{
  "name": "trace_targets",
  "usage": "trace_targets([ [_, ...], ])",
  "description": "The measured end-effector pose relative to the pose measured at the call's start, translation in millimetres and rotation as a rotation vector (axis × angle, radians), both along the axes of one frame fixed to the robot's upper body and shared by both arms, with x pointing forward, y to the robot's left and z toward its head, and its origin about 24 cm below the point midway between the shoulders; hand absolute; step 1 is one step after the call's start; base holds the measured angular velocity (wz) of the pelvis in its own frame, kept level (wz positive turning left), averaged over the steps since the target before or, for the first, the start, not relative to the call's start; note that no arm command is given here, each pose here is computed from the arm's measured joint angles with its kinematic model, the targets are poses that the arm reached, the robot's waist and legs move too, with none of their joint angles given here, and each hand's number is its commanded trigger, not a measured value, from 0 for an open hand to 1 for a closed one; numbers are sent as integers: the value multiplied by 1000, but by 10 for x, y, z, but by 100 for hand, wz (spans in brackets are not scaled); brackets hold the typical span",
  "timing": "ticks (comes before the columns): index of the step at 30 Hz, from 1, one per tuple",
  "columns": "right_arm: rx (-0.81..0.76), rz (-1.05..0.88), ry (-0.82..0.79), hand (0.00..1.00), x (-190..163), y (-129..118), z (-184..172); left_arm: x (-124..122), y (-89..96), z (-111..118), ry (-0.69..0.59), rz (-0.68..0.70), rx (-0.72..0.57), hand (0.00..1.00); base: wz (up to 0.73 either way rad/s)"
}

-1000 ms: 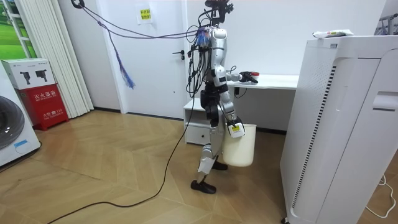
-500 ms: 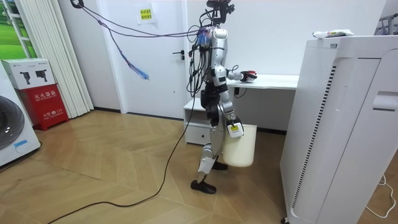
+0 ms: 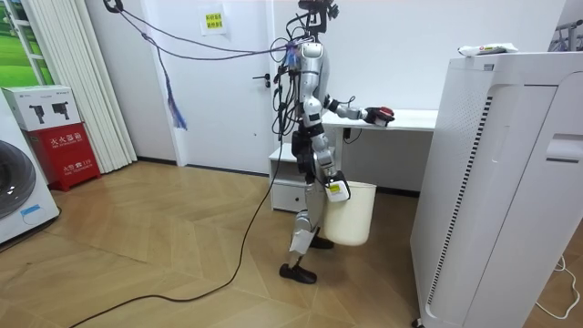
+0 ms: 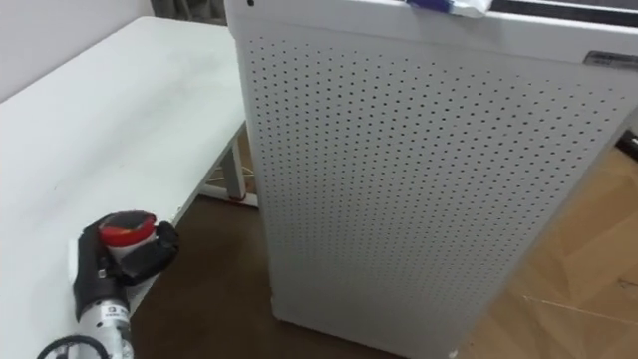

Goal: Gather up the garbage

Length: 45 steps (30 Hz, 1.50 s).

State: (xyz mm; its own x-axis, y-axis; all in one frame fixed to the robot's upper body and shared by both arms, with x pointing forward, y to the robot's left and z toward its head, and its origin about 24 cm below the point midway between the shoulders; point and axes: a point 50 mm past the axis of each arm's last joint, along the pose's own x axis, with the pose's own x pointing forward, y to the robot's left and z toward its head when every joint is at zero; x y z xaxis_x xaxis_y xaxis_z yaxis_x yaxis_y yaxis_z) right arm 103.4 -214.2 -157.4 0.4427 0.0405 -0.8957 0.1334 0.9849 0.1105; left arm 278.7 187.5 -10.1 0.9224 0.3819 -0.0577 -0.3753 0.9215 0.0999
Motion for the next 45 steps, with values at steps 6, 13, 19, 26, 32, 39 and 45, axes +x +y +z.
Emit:
trace_targets([
  [6, 4, -40, -33, 100, 99, -1, 28, -3, -329, -26, 13, -201, -8, 100, -11],
  [13, 18, -59, -95, 100, 260, 36, 87, -61, -527, 7, -10, -316, -39, 100, -40],
  [19, 13, -27, -118, 100, 355, 60, 118, -142, -616, -36, 13, -403, -51, 100, -38],
  [26, 10, -14, -173, 100, 471, 62, 167, -297, -649, -185, 81, -494, -39, 100, -6],
  [32, 12, -3, -219, 100, 555, 75, 208, -464, -648, -364, 170, -563, 17, 72, -12],
  [39, 7, 37, -250, 100, 612, 89, 243, -648, -644, -569, 283, -606, 13, 0, -20],
  [45, 19, 67, -250, 100, 630, 142, 241, -738, -633, -681, 355, -634, 2, 0, -36],
])
